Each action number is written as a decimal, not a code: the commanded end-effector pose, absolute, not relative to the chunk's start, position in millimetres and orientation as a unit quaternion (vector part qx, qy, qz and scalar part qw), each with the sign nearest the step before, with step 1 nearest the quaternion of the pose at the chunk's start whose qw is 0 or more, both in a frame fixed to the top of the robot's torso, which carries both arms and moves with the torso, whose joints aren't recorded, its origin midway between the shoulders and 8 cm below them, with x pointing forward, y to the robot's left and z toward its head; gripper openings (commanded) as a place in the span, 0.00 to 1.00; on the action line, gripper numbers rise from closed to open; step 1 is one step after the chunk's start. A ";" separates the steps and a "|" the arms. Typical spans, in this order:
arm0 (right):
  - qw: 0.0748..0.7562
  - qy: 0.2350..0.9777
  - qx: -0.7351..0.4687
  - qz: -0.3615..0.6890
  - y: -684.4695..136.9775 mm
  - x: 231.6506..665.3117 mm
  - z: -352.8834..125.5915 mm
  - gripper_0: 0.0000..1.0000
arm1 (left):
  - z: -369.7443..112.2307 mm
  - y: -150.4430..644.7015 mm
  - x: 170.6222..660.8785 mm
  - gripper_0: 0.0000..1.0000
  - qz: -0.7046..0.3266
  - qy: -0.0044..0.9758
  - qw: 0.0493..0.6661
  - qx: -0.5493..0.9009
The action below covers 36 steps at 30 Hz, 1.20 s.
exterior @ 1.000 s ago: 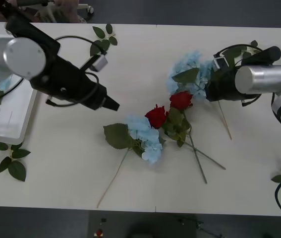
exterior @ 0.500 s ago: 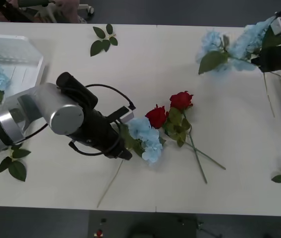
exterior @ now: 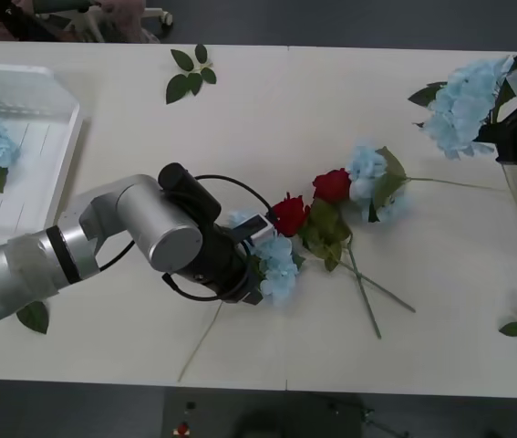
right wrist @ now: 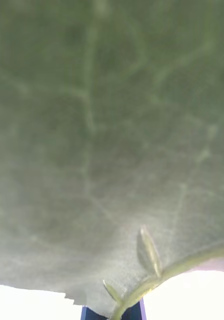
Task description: Put the red flowers into the right box and the blue flowers into the left box
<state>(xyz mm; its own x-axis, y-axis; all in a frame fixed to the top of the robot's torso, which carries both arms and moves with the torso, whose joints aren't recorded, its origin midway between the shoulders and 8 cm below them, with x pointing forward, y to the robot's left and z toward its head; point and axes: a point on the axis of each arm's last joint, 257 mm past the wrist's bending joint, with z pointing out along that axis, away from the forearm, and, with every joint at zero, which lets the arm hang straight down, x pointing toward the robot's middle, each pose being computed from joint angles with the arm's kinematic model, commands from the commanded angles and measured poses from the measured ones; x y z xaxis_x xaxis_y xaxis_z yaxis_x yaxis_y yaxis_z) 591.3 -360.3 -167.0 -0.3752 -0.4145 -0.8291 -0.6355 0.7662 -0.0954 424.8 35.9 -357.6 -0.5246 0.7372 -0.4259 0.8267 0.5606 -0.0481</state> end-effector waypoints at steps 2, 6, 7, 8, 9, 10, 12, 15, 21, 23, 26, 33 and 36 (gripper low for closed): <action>0.453 0.834 -0.290 0.119 -380.6 593.2 -170.2 0.57 | -350.6 34.9 433.1 0.01 -0.108 0.861 0.190 0.460; 0.437 0.848 -0.278 0.111 -397.8 587.1 -184.5 0.63 | -350.3 34.6 433.1 0.00 -0.108 0.860 0.190 0.461; 0.434 0.850 -0.278 0.107 -401.3 586.4 -185.6 0.64 | -350.5 34.9 432.9 0.00 -0.108 0.860 0.189 0.461; 0.433 0.851 -0.278 0.104 -403.6 586.0 -186.1 0.66 | -349.7 34.5 433.9 0.00 -0.107 0.860 0.191 0.462; 0.432 0.852 -0.279 0.102 -405.4 585.6 -186.0 0.67 | -349.2 35.3 434.3 0.00 -0.106 0.860 0.191 0.461; 0.432 0.852 -0.279 0.102 -405.8 585.3 -185.5 0.67 | -346.2 36.3 437.2 0.00 -0.104 0.859 0.194 0.463; 0.430 0.853 -0.278 0.099 -409.5 584.5 -184.7 0.67 | -337.9 40.6 442.5 0.00 -0.099 0.857 0.201 0.465; 0.425 0.856 -0.275 0.101 -414.8 580.5 -185.8 0.68 | -316.9 49.3 452.8 0.00 -0.093 0.852 0.218 0.467; 0.387 0.880 -0.247 0.120 -435.4 557.3 -193.3 0.67 | -233.5 99.3 478.8 0.00 -0.048 0.838 0.271 0.471; 0.369 0.892 -0.239 0.110 -451.2 548.9 -197.7 0.68 | -183.0 139.4 493.8 0.00 -0.001 0.839 0.291 0.460; 0.344 0.905 -0.238 0.077 -475.3 540.1 -203.7 0.67 | -106.0 222.5 519.0 0.00 0.124 0.833 0.316 0.437; 0.310 0.932 -0.186 -0.019 -524.5 544.6 -220.2 0.67 | -13.2 418.2 569.1 0.00 0.417 0.781 0.284 0.367; 0.314 0.932 -0.176 -0.035 -518.0 555.9 -230.6 0.67 | -38.5 461.4 573.3 0.00 0.418 0.804 0.258 0.335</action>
<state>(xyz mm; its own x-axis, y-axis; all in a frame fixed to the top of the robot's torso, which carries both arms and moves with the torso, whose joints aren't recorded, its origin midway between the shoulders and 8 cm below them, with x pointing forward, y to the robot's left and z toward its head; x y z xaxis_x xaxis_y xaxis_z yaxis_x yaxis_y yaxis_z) 540.2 -523.1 -245.0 -0.7581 -0.3116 -0.5728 -0.2980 0.9469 -0.1207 565.6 443.5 -20.7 -0.6101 0.7825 -0.1244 0.3415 0.4013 0.8499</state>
